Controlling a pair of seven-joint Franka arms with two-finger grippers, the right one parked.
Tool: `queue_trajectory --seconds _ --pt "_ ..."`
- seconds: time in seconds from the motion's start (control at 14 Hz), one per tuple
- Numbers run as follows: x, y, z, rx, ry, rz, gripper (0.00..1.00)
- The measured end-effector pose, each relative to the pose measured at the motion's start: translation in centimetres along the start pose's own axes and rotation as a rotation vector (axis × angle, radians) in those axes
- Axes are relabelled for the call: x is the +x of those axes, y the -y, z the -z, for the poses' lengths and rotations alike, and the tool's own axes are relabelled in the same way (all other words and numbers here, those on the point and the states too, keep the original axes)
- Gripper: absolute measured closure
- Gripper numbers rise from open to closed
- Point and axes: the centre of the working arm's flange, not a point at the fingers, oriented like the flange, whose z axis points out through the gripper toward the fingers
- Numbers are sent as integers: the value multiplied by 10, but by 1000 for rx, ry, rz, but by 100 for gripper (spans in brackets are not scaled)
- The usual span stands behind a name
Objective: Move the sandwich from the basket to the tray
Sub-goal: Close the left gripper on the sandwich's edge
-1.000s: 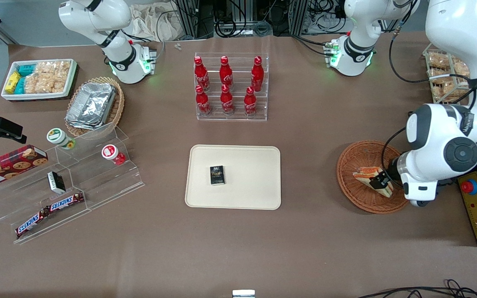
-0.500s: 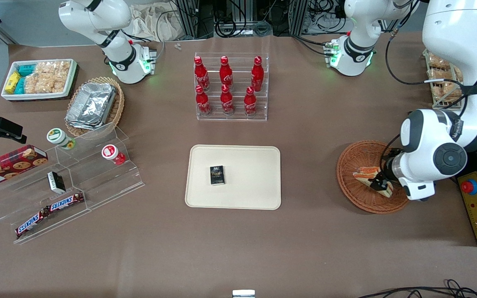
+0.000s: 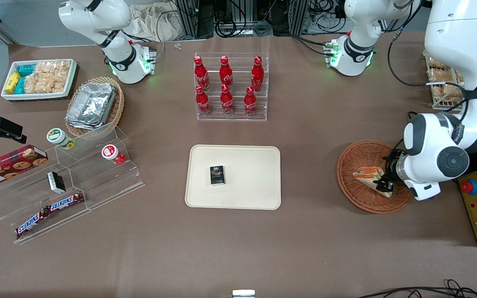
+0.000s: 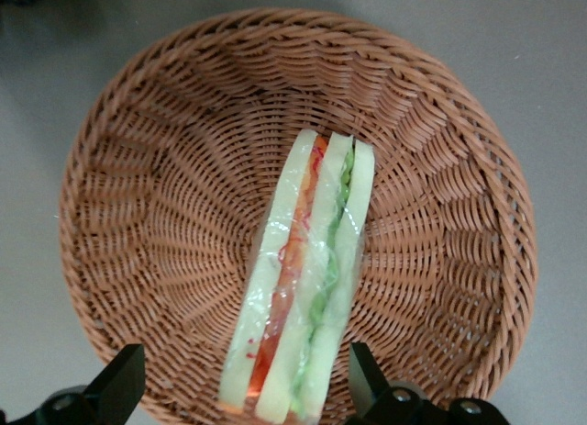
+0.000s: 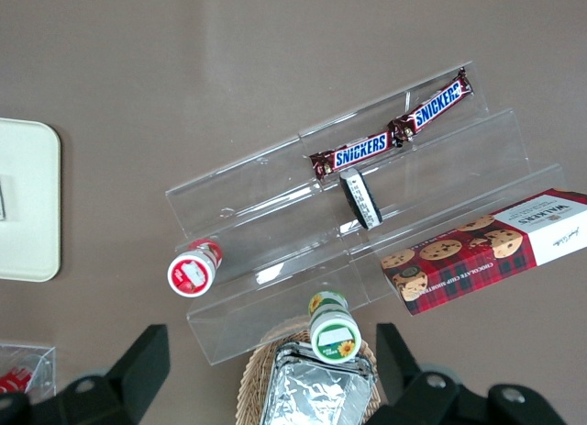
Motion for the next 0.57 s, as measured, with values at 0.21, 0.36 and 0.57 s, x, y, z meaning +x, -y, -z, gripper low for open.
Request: queue_trajectory --seconds 0.21,0.36,0.57 --pt "0 -3 -14 6 4 10 0" --pt "0 -6 -23 3 5 15 0" --pt "-1 -9 -34 7 8 39 19"
